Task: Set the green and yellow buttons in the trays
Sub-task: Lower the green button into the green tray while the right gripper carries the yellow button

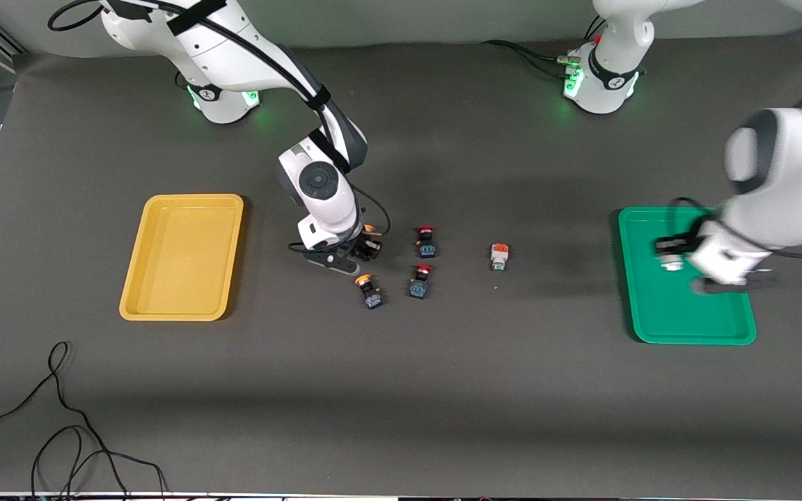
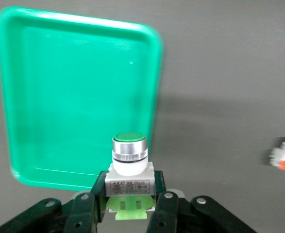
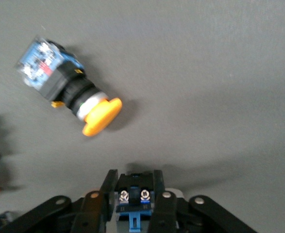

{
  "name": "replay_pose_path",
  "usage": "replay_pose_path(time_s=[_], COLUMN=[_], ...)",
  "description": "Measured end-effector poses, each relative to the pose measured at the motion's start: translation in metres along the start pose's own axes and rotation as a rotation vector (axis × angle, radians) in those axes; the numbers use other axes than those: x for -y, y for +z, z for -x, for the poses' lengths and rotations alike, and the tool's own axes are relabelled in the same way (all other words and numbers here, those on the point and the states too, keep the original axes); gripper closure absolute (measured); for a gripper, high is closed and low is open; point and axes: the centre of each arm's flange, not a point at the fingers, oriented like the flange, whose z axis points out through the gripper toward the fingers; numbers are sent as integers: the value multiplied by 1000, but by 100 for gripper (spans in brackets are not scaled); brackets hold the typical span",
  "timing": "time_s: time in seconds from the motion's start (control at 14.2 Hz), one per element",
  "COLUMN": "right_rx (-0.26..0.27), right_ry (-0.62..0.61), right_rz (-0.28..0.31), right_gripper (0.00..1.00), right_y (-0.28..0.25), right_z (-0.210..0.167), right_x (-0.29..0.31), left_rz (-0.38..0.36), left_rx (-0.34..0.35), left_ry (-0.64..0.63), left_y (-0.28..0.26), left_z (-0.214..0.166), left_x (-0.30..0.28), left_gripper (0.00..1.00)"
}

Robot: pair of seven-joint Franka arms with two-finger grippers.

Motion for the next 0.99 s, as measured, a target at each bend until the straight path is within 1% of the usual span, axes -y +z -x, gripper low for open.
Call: replay_pose_path(time_s=[0.07, 0.21, 0.28, 0.42, 0.56, 0.71, 0.85, 0.92, 0.99], right_rx=[-5, 3, 15, 46, 84, 109, 120, 124, 122], right_ry=[4, 23, 19, -28, -101, -179, -245, -279, -317], right_rz=[-6, 20, 46, 90, 119, 122, 112, 106, 99], right_gripper=[67, 67, 67, 67, 67, 67, 67, 67, 67], right_y=[-11, -40, -61, -108, -151, -183, -201, -202, -198], right_z=[-4, -19, -30, -52, -77, -108, -140, -152, -164], right_x=[1, -4, -11, -34, -67, -107, -156, -182, -209], left_rz=[7, 1, -7, 8, 23, 21, 1, -12, -23], left_rx=[-13, -69, -99, -150, -153, -150, -151, -138, -115], left_ry=[8, 25, 35, 49, 53, 61, 90, 109, 122], left_y=[10, 49, 81, 149, 190, 196, 193, 192, 190], left_z=[-2, -6, -7, 0, 9, 10, 11, 11, 12], left_x=[30, 57, 59, 55, 52, 51, 49, 48, 47], left_gripper=[59, 59, 59, 59, 59, 59, 59, 52, 43])
